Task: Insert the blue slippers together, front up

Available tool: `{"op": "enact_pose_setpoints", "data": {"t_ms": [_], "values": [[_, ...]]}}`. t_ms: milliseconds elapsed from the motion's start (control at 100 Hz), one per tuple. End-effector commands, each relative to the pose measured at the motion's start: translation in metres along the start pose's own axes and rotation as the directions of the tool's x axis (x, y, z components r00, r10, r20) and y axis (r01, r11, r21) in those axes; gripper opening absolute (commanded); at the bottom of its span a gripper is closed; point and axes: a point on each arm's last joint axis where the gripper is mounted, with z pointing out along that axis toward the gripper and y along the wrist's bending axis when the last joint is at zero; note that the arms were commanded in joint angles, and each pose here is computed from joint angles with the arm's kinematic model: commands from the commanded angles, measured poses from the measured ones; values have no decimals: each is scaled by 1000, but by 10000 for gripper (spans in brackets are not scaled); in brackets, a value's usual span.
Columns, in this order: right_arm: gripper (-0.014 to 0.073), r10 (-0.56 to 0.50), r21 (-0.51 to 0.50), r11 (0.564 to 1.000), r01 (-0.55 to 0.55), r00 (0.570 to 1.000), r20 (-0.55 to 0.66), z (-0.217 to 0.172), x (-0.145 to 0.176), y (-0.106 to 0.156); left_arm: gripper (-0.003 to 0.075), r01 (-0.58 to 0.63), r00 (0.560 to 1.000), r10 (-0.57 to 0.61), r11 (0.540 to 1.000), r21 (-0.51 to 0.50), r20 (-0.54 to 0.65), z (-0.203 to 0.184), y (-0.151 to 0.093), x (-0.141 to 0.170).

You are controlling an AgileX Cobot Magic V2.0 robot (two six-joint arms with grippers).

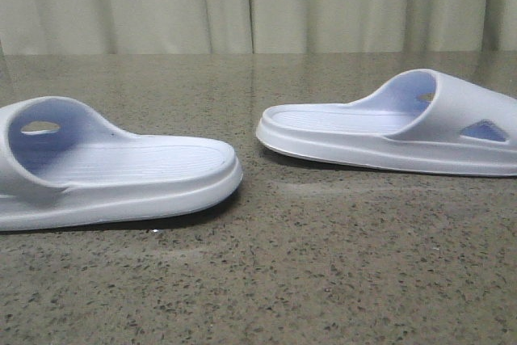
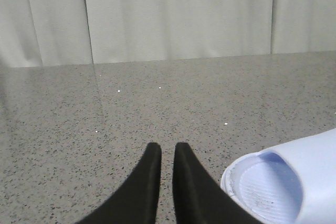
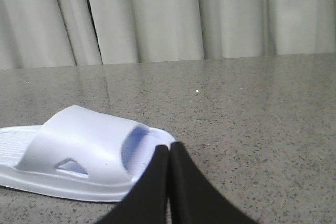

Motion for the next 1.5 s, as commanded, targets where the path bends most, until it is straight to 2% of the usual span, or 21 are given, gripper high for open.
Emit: {"op": "enact_pose_setpoints", "data": {"t_ms": [0,270,350,400,560,660,830,910,990,1040,1110,1220,1270,1300,1350,1490], "values": [[-107,1,-7,1000,0,996,90,-1,-3,1,16,39,993,-38,999,0,108,-2,0,-6],[-107,1,-3,1000,0,993,116,-6,-26,1,15,265,953,-266,964,24,145,-3,1,-12],[-107,1,4,1000,-1,994,106,-8,-37,1,15,457,876,-461,887,60,143,-5,1,-20],[-107,1,5,1000,-2,993,117,-11,-45,1,15,511,845,-518,856,81,132,-6,0,-26],[-106,2,9,1000,-4,988,155,-19,-76,2,15,527,836,-542,837,145,87,-14,-5,-56],[-107,3,18,1000,-5,994,112,-19,-91,2,15,557,810,-579,809,189,89,-18,-6,-84],[-106,10,26,1000,-11,999,44,-9,-115,3,15,549,822,-568,808,216,37,-15,-9,-124],[-100,46,20,999,-46,999,5,-3,-126,4,16,568,813,-582,791,227,-7,-10,-12,-138],[-46,103,8,995,-103,994,-47,5,-132,7,22,588,805,-590,777,227,-65,-3,-14,-144],[10,130,3,992,-130,989,-70,9,-134,8,48,611,790,-604,759,226,-105,1,-16,-145],[121,156,-1,988,-157,983,-94,15,-134,9,124,648,760,-636,726,230,-136,4,-18,-145],[305,175,-1,984,-176,977,-118,19,-132,9,330,667,744,-649,707,233,-157,5,-19,-144],[355,178,-1,984,-179,977,-119,20,-132,9,431,667,744,-649,707,233,-158,5,-19,-144],[367,178,-2,984,-179,977,-117,20,-132,9,490,667,744,-650,707,233,-155,5,-19,-145],[367,178,-3,984,-179,978,-109,20,-133,9,540,668,743,-651,707,231,-156,6,-19,-143],[367,178,-7,984,-179,980,-83,20,-135,9,547,674,738,-657,709,209,-152,9,-17,-137]]}}
